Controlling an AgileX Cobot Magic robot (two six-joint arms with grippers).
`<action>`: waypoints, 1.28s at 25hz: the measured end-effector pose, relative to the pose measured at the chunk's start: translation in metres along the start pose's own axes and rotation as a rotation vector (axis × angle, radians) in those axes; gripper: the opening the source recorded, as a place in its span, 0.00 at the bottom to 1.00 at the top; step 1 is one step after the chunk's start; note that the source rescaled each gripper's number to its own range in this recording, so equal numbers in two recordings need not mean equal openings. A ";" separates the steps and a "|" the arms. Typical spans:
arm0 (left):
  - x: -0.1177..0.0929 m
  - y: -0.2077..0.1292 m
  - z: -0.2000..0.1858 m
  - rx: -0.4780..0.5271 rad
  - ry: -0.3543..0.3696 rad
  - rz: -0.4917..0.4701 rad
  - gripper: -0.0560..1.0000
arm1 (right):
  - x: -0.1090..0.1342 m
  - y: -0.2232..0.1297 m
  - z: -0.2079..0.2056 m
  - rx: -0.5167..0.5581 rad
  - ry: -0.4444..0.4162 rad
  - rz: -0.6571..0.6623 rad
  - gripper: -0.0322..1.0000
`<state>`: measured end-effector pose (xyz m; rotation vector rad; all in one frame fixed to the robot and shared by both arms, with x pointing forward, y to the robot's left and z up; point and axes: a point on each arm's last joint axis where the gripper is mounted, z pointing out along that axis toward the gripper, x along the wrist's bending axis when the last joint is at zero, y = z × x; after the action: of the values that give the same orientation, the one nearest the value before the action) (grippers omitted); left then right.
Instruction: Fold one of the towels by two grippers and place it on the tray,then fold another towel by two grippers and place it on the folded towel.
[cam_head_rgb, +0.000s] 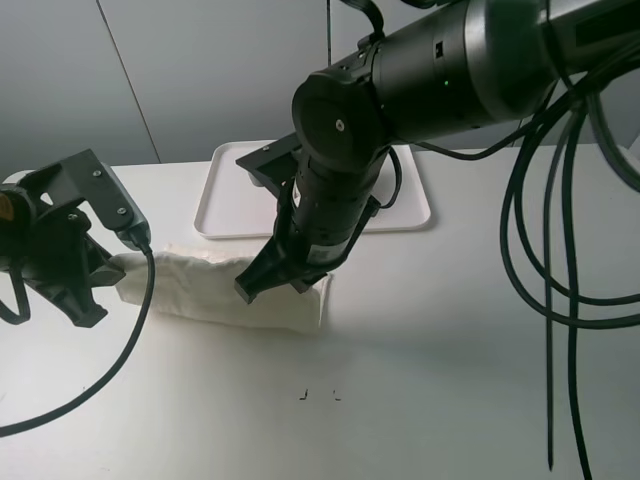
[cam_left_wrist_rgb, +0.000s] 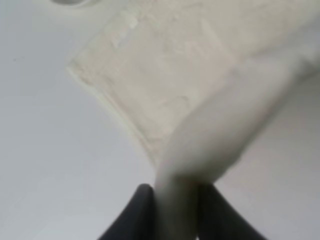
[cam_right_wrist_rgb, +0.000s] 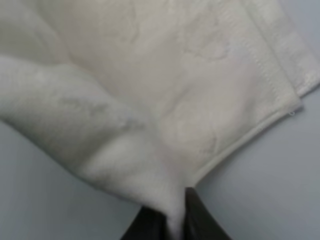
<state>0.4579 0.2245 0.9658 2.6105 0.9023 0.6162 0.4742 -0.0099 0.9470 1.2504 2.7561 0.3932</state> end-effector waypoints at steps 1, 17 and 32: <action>0.001 0.001 0.000 -0.007 0.012 -0.006 0.46 | -0.002 0.001 0.003 -0.010 -0.019 0.006 0.09; 0.018 0.000 0.001 0.026 0.130 -0.358 0.96 | -0.010 0.013 0.015 -0.117 -0.014 0.181 1.00; 0.053 0.024 0.078 0.454 -0.012 -0.690 0.96 | -0.039 0.007 0.015 0.015 0.125 0.264 1.00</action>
<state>0.5459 0.2286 0.9249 2.3788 1.9940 0.2185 0.5078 -0.0320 0.9335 1.6547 2.7018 0.4872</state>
